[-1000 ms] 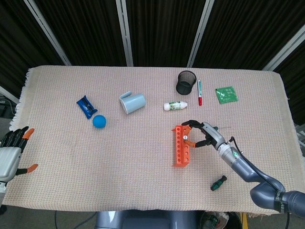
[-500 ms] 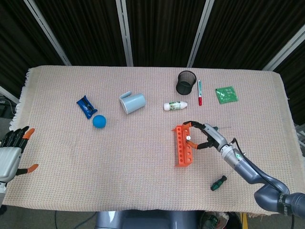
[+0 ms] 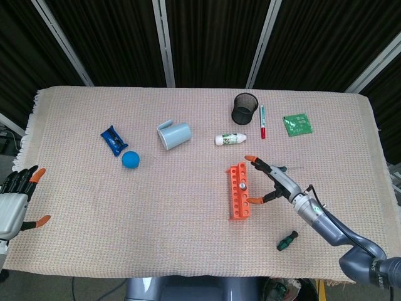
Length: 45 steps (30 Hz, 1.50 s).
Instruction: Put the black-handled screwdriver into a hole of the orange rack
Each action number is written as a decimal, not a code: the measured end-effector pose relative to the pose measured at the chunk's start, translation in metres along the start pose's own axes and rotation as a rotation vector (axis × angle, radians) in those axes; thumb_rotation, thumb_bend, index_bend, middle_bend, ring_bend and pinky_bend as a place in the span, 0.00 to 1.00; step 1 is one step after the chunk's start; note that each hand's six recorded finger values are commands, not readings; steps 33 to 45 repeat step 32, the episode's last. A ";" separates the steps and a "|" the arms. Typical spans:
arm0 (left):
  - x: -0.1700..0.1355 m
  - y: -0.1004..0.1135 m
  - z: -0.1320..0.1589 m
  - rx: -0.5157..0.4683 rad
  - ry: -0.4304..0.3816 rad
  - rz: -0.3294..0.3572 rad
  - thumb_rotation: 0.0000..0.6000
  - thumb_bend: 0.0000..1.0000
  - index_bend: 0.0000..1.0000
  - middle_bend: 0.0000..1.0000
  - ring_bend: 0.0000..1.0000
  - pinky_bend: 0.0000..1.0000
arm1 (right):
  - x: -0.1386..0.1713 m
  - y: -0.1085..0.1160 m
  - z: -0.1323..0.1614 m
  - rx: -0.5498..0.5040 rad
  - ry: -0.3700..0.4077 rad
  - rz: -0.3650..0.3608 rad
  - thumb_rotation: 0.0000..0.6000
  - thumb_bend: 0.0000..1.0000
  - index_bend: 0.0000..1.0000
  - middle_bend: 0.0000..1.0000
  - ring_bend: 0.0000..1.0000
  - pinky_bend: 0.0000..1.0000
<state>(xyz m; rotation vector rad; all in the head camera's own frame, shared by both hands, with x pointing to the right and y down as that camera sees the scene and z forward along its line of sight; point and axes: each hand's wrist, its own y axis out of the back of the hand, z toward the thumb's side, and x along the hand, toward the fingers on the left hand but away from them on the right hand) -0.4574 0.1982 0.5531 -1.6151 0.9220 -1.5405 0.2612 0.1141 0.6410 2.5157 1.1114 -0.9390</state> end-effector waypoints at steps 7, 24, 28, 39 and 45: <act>0.000 0.002 -0.001 -0.001 0.001 0.013 1.00 0.00 0.00 0.00 0.00 0.00 | 0.015 0.009 0.007 0.003 0.044 -0.025 1.00 0.03 0.08 0.00 0.00 0.00; -0.008 0.002 -0.004 0.006 0.020 0.106 1.00 0.00 0.04 0.00 0.00 0.00 | 0.110 0.079 -0.008 0.669 0.020 -0.548 1.00 0.19 0.17 0.07 0.00 0.00; -0.013 0.000 0.002 -0.009 -0.002 0.116 1.00 0.00 0.04 0.00 0.00 0.00 | 0.141 0.084 -0.017 0.871 -0.043 -0.707 1.00 0.19 0.14 0.04 0.00 0.00; -0.017 -0.006 0.007 -0.024 -0.017 0.110 1.00 0.00 0.04 0.00 0.00 0.00 | 0.174 0.075 -0.037 0.968 -0.134 -0.815 1.00 0.19 0.11 0.01 0.00 0.00; -0.017 -0.006 0.007 -0.024 -0.017 0.110 1.00 0.00 0.04 0.00 0.00 0.00 | 0.174 0.075 -0.037 0.968 -0.134 -0.815 1.00 0.19 0.11 0.01 0.00 0.00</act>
